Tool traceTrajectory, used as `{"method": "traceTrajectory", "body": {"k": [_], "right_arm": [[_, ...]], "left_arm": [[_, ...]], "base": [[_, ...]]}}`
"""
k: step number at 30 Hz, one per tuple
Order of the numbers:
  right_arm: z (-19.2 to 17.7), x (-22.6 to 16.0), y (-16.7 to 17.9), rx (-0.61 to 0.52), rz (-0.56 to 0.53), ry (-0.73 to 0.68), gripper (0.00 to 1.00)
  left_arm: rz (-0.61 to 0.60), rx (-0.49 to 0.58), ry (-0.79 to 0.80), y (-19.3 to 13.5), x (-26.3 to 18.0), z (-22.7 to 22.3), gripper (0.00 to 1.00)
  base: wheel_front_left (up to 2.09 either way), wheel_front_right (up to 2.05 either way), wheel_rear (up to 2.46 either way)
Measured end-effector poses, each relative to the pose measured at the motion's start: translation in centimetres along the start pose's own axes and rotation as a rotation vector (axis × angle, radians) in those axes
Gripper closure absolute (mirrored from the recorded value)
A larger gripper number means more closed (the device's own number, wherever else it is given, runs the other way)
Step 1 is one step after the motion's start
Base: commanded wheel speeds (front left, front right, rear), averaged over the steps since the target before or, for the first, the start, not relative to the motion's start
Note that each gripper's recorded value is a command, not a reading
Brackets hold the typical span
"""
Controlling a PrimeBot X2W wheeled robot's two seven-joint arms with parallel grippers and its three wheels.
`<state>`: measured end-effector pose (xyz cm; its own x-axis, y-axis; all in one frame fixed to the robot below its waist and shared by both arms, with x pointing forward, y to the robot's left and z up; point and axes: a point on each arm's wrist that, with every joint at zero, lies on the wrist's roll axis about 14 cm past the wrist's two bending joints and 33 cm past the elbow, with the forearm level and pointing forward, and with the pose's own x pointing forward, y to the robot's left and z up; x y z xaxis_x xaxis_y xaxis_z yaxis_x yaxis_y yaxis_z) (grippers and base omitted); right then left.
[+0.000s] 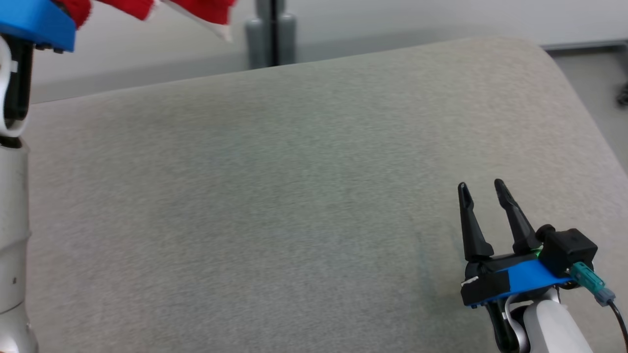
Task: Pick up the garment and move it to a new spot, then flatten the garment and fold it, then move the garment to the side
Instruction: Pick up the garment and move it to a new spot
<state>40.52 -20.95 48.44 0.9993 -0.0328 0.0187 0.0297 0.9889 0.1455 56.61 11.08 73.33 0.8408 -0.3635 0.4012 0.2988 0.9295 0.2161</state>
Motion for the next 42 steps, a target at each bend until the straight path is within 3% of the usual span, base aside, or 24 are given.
{"method": "traceTrajectory", "body": {"k": [8,13,25,34,35,36,42], "right_arm": [[1.5,-1.6,-3.0,0.008,-0.091,-0.035,0.0],[1.5,-1.6,-3.3,0.006,-0.098,-0.035,0.0],[0.5,-0.8,-3.0,0.017,-0.09,-0.007,0.0],[0.1,-0.7,-2.9,0.014,-0.086,0.002,0.0],[0.2,-0.6,-2.8,0.013,-0.084,0.001,0.0],[0.2,-0.6,-2.7,0.011,-0.08,0.0,0.0],[0.6,-0.9,-2.0,0.016,-0.062,-0.009,0.0]], "left_arm": [[-0.18,-0.084,-0.002,-8.4,2.1,-1.0,1.0],[-0.256,-0.155,0.092,-12.4,0.6,-4.9,1.0],[-0.322,-0.337,0.499,-19.8,-9.4,-18.8,1.0],[-0.35,-0.407,0.666,-23.4,-15.7,-22.7,1.0],[-0.348,-0.41,0.662,-23.4,-15.8,-22.6,0.87],[-0.341,-0.405,0.656,-23.3,-15.8,-22.5,0.0],[-0.35,-0.37,0.592,-23.5,-16.1,-20.7,0.0]], "base": [[0.0,0.0,0.0],[0.0,0.0,0.0],[0.0,0.0,0.0],[0.0,0.0,0.0],[0.0,0.0,0.0],[0.0,0.0,0.0],[0.0,0.0,0.0]]}}
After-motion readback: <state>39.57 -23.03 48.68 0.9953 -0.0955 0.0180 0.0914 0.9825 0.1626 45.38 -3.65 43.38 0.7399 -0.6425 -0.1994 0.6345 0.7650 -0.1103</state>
